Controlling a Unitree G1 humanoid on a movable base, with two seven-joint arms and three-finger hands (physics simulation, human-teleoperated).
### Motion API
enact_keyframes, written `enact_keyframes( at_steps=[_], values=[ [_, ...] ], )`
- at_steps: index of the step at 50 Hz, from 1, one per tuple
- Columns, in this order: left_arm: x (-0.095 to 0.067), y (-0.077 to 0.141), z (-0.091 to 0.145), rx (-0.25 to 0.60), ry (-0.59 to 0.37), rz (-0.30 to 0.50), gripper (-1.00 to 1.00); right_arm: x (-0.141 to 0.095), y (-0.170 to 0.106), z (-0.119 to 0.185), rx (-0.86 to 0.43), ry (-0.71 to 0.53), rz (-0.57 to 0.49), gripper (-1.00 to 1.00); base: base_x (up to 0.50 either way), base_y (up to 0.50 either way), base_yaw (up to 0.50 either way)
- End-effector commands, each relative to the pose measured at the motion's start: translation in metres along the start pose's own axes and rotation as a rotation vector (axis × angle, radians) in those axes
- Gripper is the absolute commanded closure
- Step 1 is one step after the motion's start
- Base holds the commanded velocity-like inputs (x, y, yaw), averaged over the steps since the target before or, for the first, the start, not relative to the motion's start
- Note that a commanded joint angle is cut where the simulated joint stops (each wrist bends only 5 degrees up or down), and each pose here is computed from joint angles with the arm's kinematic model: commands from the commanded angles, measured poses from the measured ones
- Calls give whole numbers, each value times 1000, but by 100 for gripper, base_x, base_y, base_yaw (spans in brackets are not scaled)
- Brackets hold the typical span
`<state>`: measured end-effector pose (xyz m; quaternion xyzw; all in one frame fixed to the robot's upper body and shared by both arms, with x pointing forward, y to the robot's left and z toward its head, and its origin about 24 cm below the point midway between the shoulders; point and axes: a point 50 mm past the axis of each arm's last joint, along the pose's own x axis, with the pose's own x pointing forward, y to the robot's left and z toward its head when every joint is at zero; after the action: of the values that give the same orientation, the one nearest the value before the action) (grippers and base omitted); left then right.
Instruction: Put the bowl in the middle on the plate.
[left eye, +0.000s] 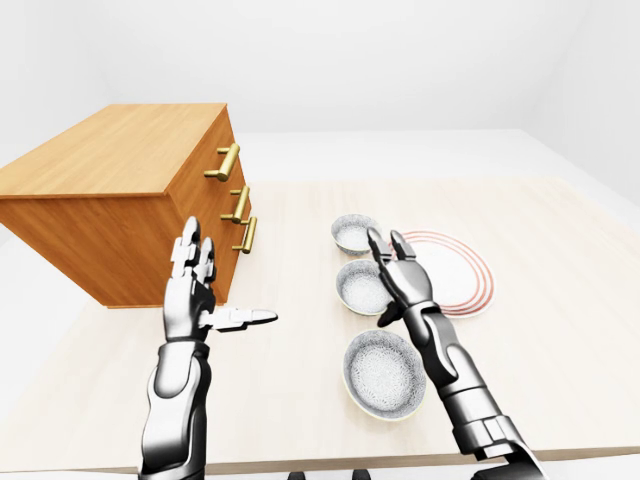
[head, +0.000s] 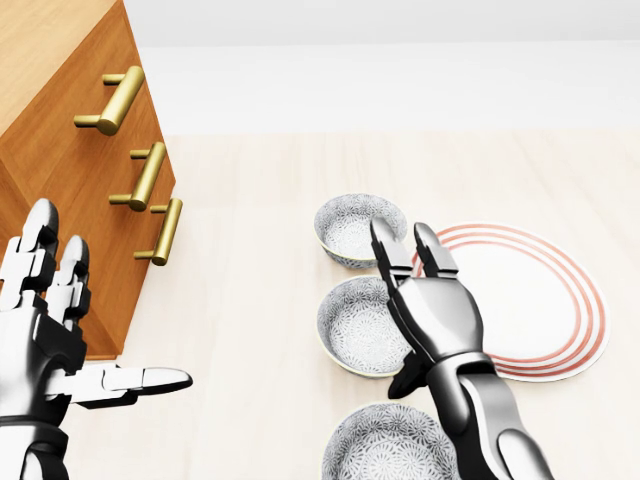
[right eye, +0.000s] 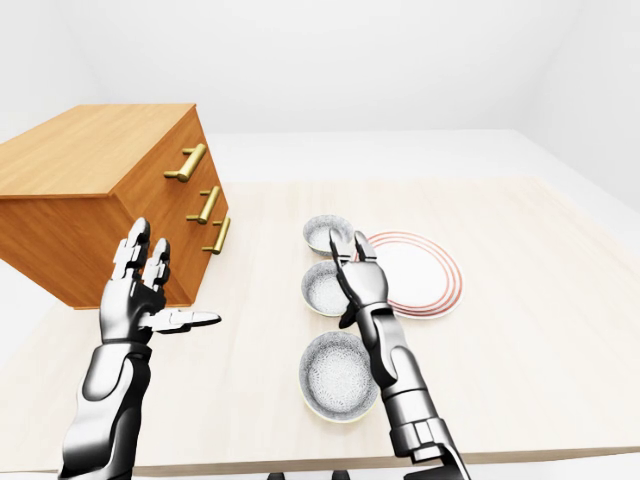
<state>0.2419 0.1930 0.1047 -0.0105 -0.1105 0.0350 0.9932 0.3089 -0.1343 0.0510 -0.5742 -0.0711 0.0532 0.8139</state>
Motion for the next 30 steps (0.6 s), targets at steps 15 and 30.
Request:
enact_keyframes(
  at_steps=[15,30],
  values=[
    [-1,0,-2,0,11,1,-100,-2,5,-2,2,8,20,-100,0,0,0],
    [-1,0,-3,1,14,1,-100,-3,7,0,1,5,22,-100,0,0,0]
  ],
)
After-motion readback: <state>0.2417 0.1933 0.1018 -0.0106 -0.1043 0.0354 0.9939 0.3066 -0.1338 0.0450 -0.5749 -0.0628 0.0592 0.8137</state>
